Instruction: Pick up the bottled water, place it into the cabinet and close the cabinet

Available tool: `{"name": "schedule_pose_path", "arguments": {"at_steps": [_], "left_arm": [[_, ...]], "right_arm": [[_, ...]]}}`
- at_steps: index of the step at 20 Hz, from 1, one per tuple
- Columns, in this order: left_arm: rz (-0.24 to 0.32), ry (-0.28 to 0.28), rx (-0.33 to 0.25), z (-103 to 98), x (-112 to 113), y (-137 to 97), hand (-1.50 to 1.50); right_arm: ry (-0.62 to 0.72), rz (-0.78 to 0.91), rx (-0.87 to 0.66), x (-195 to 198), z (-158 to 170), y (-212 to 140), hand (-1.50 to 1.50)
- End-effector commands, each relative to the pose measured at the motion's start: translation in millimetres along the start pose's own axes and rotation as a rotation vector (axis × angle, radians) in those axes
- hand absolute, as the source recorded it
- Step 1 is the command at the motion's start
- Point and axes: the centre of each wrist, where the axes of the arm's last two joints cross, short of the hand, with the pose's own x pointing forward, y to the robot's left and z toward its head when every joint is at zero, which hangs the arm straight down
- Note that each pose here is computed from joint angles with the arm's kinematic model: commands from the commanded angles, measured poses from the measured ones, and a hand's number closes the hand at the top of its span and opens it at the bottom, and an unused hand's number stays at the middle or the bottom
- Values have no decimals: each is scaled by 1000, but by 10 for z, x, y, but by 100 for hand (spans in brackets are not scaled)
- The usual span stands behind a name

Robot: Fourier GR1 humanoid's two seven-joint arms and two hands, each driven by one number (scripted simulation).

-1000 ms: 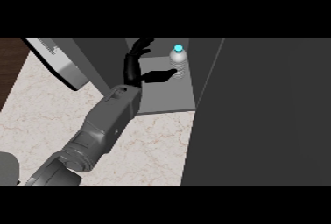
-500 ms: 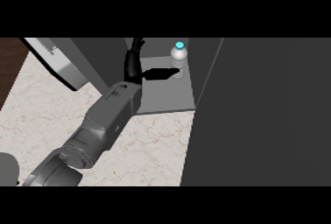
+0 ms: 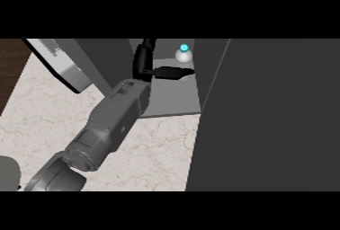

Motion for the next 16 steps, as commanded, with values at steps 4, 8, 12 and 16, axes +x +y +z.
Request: {"name": "schedule_pose_path", "arguments": {"at_steps": [4, 8, 12, 16], "left_arm": [[147, -14, -122, -18, 70, -57, -150], [224, -9, -128, 108, -15, -33, -150], [284, 5, -170, 197, 52, -83, -150], [315, 29, -157, 561, -61, -91, 150]], "right_arm": [[-1, -15, -26, 5, 53, -36, -150], [-4, -7, -25, 277, 82, -116, -150], [3, 3, -34, 185, 113, -30, -150], [19, 14, -25, 250, 64, -27, -150]]}}
